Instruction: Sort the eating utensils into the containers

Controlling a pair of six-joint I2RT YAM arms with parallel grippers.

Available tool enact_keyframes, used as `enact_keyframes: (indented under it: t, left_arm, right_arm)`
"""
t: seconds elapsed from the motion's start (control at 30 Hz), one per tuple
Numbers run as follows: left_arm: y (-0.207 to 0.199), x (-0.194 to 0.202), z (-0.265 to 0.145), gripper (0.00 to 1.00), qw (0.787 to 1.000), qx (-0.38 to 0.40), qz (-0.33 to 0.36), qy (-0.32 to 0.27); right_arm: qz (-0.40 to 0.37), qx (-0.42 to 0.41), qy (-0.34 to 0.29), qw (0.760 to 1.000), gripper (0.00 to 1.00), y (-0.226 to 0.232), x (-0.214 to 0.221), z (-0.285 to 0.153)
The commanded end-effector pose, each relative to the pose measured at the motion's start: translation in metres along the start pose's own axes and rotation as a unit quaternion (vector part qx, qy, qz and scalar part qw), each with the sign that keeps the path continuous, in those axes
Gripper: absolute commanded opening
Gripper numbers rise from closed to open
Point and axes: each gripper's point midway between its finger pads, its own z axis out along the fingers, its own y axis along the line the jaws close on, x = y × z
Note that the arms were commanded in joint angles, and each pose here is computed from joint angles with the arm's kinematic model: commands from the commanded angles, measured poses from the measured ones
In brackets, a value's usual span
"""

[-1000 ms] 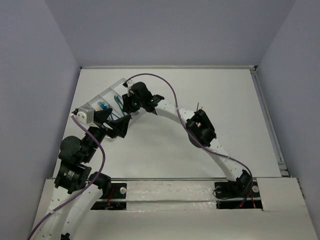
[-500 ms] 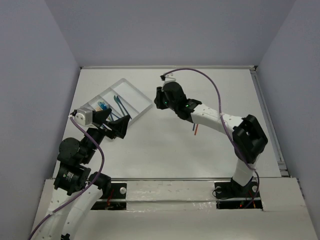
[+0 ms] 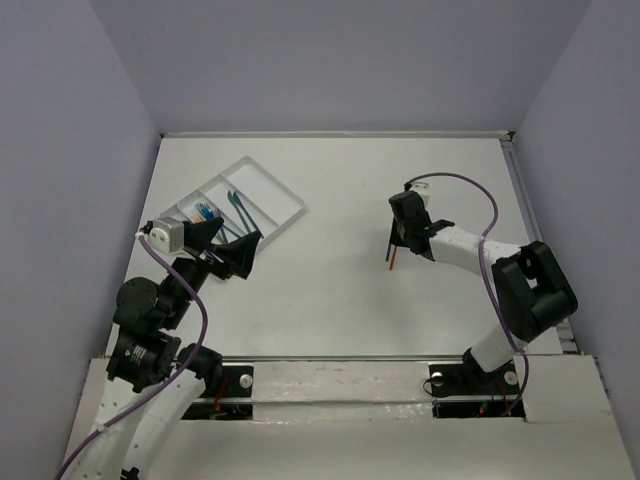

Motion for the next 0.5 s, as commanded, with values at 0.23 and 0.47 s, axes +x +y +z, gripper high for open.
enact_keyframes:
  t: [0.23, 0.47]
  left_arm:
    - [-0.011, -0.027, -0.003, 0.99, 0.999, 0.017, 0.006, -0.040]
    - [-0.011, -0.027, -0.002, 0.99, 0.999, 0.017, 0.007, -0.040]
  right_arm:
    - [-0.010, -0.037, -0.001, 0.999, 0.27, 0.025, -0.022, 0.015]
    - [-0.016, -0.031, 0.022, 0.999, 0.26, 0.027, -0.011, 0.027]
